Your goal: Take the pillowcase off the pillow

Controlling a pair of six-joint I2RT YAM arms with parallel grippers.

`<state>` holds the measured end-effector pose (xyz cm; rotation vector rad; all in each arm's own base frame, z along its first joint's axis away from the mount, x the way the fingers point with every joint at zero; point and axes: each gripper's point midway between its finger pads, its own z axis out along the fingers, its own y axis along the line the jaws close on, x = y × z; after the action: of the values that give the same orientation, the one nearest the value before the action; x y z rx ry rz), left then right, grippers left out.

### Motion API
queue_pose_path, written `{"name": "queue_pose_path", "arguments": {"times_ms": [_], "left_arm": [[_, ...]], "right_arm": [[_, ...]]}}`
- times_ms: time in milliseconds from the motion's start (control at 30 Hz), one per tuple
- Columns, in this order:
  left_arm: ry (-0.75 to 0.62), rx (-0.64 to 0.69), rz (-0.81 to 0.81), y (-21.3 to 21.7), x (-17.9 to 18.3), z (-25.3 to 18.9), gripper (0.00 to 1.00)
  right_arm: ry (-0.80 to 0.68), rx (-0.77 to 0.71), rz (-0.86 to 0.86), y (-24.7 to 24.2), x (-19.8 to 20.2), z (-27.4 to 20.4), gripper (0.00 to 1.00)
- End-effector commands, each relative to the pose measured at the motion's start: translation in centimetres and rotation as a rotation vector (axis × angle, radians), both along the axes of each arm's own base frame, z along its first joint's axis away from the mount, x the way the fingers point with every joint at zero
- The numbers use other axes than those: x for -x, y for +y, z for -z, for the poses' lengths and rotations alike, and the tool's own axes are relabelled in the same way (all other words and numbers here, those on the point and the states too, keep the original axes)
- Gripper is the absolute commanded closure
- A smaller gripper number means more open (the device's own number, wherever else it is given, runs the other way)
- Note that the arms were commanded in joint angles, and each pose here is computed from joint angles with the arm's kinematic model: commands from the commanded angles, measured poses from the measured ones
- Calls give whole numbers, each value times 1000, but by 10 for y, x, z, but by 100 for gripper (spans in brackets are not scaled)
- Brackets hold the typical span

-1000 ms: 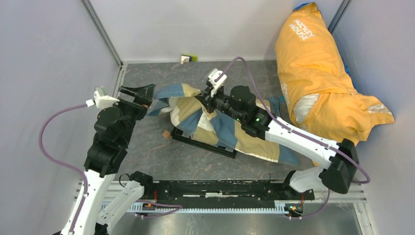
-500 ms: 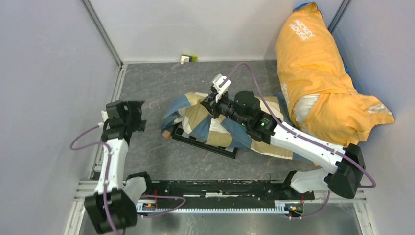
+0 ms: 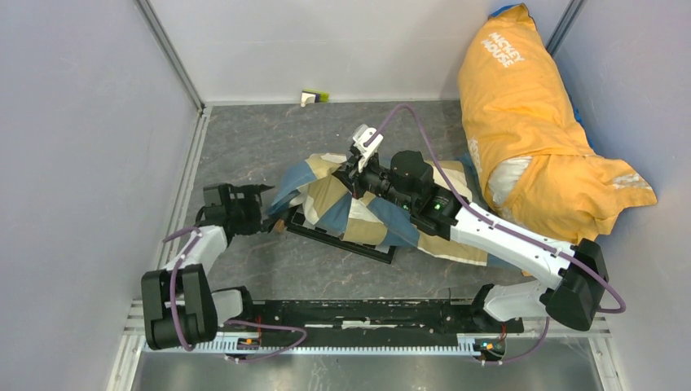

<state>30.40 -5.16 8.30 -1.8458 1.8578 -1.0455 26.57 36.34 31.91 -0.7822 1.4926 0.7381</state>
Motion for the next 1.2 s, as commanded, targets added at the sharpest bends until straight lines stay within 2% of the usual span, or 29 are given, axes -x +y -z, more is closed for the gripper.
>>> {"name": "queue_pose_path", "arguments": {"times_ms": [0, 33, 67, 133, 167, 200, 333, 433, 500, 600, 633, 667, 700, 733, 767, 800, 933, 1167], "left_arm": [[-104, 101, 53, -32, -22, -22, 0], [-117, 106, 58, -37, -24, -23, 5], [-144, 110, 47, -37, -27, -26, 15], [-257, 97, -3, -29, -39, -41, 55], [-310, 84, -27, -24, -43, -50, 79], [-364, 62, -34, -20, -49, -62, 96], [-444, -86, 28, -13, -62, -105, 98], [-519, -264, 19, 3, -65, -152, 98], [-552, -386, 7, 15, -61, -182, 98], [-635, -513, 14, 22, -54, -232, 98], [-664, -532, 25, 21, -52, -247, 98], [-699, -541, 35, 18, -50, -263, 98], [-736, -546, 44, 14, -48, -280, 98], [-765, -549, 57, 9, -46, -293, 98], [-800, -555, 70, 2, -43, -307, 98], [-829, -557, 81, -5, -40, -320, 98], [-887, -533, 162, -40, -32, -345, 98], [-874, -540, 215, -55, -27, -340, 98]], "right_arm": [[-69, -92, -11, -1, 2, -40, 100], [-69, -94, -14, -1, 2, -41, 100], [-67, -96, -18, -1, 3, -41, 100], [-66, -95, -27, 0, 5, -43, 100], [-65, -94, -31, -1, 6, -43, 100], [-67, -94, -39, -2, 9, -45, 100], [-67, -88, -61, -9, 19, -47, 100], [-58, -59, -67, -18, 26, -43, 99], [-45, -15, -62, -25, 29, -35, 95], [3, 76, -51, -33, 31, -12, 84], [-1, 113, -54, -34, 31, -5, 77], [7, 132, -58, -34, 31, 0, 61], [17, 146, -64, -34, 32, 5, 34], [25, 151, -82, -31, 34, 7, 18], [32, 152, -112, -25, 37, 7, 6], [46, 155, -141, -18, 40, 6, 2], [24, 190, -163, 8, 48, -17, 2], [-24, 62, -120, 25, 37, -78, 2]]}}
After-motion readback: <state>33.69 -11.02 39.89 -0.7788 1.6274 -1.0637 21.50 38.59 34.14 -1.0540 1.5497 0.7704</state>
